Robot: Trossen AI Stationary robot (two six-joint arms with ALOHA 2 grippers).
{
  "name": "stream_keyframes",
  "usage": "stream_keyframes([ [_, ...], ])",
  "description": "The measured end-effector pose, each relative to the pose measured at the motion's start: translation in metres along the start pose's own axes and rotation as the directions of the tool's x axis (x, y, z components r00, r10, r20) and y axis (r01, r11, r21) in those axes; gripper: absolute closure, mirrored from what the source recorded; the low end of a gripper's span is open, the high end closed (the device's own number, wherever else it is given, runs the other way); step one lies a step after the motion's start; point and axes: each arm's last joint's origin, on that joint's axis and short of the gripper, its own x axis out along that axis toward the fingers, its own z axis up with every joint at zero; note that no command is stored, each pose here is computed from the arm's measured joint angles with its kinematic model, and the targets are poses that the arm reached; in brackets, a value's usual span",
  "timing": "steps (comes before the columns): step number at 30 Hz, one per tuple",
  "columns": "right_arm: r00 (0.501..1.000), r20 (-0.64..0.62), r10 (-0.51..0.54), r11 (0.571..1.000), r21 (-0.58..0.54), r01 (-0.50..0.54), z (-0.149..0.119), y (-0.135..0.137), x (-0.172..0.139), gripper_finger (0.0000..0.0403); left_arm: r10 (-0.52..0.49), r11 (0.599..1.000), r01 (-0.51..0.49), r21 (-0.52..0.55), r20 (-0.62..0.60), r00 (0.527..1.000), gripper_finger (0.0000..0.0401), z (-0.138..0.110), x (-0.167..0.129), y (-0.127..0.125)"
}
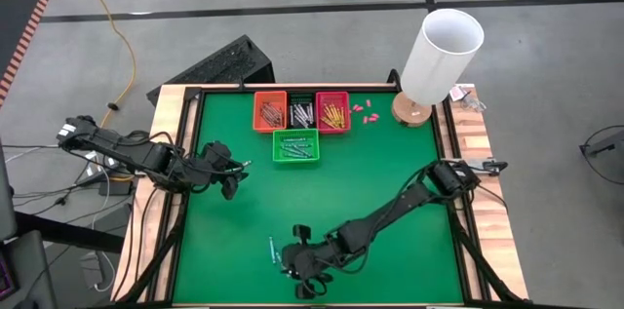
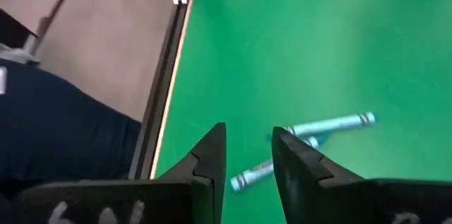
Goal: Sort crayons
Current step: Wrap was successfully made it
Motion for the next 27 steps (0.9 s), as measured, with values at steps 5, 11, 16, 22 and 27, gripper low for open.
stream_keyframes([
  [5, 0.992, -0.056, 0.110, 0.994, 0.033, -0.108, -0.016, -0.010, 0.030, 0.0290, -0.004, 1.000, 0.004, -0.020, -0.001, 1.000, 0.0204, 0.000, 0.000, 0.000],
  [11, 0.935, -0.060, 0.349, 0.931, 0.136, -0.339, -0.033, -0.025, 0.070, 0.0290, -0.004, 1.000, 0.004, -0.012, -0.004, 1.000, 0.0204, 0.000, 0.000, 0.000],
  [16, 0.933, -0.076, 0.351, 0.927, 0.168, -0.335, -0.031, -0.032, 0.070, 0.0301, -0.005, 1.000, 0.005, -0.013, -0.003, 1.000, 0.0204, 0.000, 0.000, 0.000],
  [22, 0.953, -0.219, 0.208, 0.963, 0.216, -0.160, -0.032, -0.042, 0.055, 0.0320, -0.003, 1.000, 0.003, -0.010, -0.004, 1.000, 0.0204, 0.000, 0.000, 0.000],
  [27, 0.944, -0.329, -0.007, 0.979, 0.190, 0.073, -0.034, -0.054, 0.039, 0.0332, -0.002, 1.000, 0.002, -0.011, -0.003, 1.000, 0.0204, 0.000, 0.000, 0.000],
])
